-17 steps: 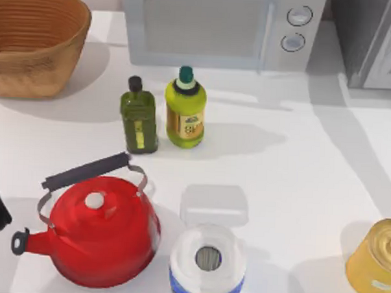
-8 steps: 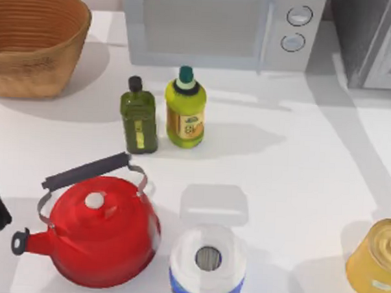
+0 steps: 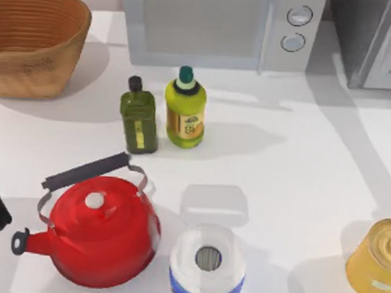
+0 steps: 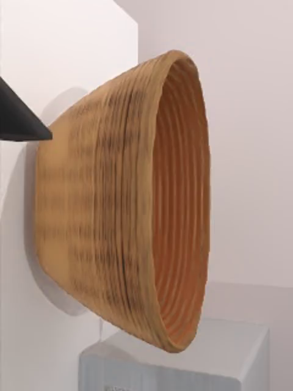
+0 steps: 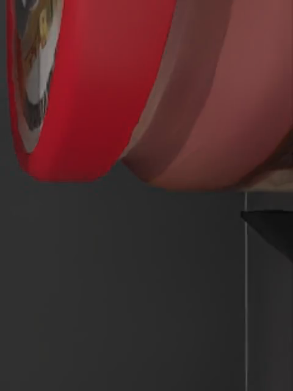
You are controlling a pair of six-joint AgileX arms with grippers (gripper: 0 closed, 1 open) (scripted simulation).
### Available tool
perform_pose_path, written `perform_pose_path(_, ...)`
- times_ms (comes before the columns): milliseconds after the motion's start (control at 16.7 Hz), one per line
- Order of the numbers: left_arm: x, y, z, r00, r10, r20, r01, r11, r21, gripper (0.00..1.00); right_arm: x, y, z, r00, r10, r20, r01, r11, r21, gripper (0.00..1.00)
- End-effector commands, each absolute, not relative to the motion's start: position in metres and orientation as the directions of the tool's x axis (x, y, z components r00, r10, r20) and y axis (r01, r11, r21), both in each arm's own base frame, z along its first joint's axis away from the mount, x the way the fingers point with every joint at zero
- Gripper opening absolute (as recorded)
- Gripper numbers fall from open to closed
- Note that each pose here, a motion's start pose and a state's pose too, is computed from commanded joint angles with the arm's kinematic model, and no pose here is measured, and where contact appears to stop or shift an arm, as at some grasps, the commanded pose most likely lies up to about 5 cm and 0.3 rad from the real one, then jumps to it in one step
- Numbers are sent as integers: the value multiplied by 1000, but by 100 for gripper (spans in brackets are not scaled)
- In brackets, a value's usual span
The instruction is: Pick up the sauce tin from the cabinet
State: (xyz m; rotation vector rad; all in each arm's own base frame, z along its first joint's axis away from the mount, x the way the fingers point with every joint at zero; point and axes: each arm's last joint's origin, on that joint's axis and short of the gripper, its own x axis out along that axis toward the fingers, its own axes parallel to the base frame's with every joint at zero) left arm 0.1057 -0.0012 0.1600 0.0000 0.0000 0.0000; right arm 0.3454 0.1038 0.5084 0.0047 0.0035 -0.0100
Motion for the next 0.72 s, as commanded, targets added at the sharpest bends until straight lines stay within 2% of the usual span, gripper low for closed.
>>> perform_pose_path(480, 106, -1, 160, 1000, 0, 0, 0, 1000, 0, 100, 345, 104, 508, 1000, -10, -4, 10, 1000, 5, 2)
perform_pose_path(720, 106, -1, 160, 1000, 0, 0, 0, 1000, 0, 100, 345, 104, 508, 1000, -10, -4, 10, 1000, 5, 0)
